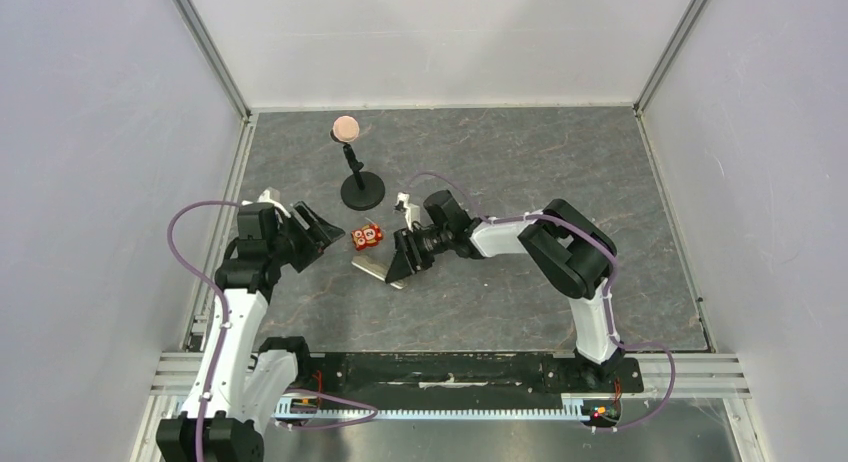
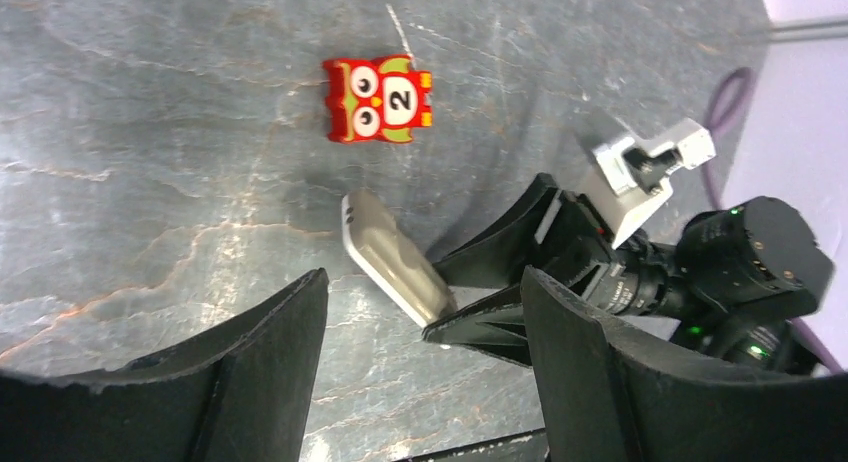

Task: Load the batteries into the remote control
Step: Turn over the remote control at the center of the board.

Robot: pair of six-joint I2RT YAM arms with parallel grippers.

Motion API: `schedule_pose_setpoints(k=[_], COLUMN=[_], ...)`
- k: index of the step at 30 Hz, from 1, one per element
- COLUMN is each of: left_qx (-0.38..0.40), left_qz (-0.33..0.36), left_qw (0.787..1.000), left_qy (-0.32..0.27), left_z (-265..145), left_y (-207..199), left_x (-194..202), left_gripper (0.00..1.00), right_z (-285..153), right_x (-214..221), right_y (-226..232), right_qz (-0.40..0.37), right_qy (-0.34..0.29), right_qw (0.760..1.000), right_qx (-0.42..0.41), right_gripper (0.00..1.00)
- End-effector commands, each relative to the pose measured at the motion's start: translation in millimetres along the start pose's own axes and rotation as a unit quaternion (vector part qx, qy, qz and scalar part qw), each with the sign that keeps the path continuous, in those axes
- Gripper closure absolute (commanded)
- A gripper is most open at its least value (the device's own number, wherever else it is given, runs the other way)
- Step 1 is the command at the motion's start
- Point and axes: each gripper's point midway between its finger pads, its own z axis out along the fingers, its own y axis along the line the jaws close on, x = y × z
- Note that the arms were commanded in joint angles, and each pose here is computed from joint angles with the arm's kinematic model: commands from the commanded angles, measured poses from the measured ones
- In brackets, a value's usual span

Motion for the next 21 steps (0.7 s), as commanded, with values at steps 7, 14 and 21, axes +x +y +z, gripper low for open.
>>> schedule_pose_setpoints(k=[7,14,21], left_qx=[0.145,0.234,0.282], left_qz=[0.039,0.027,0.016], left_qw=[0.989,0.972,0.959], left_qy=[0.005,0.009,-0.016], left_z=[-11.9,-20.7,-25.6], left_y=[-48.5,-79.7,-92.9], left_x=[2.8,2.3,-3.2], left_gripper=[0.24,0.24,0.24], right_z=[-63.8,-86.8,-91.3], right_x=[-62.4,-78.8,-86.2], right_y=[133.5,161.4,171.5], right_qz=[0.112,0.132,0.126], right_qy=[-0.124,-0.136,-0.134], right_qw=[0.937,0.903,0.902], right_qx=[-0.308,-0.386,-0.391], right_gripper=[0.72,0.74,0.74])
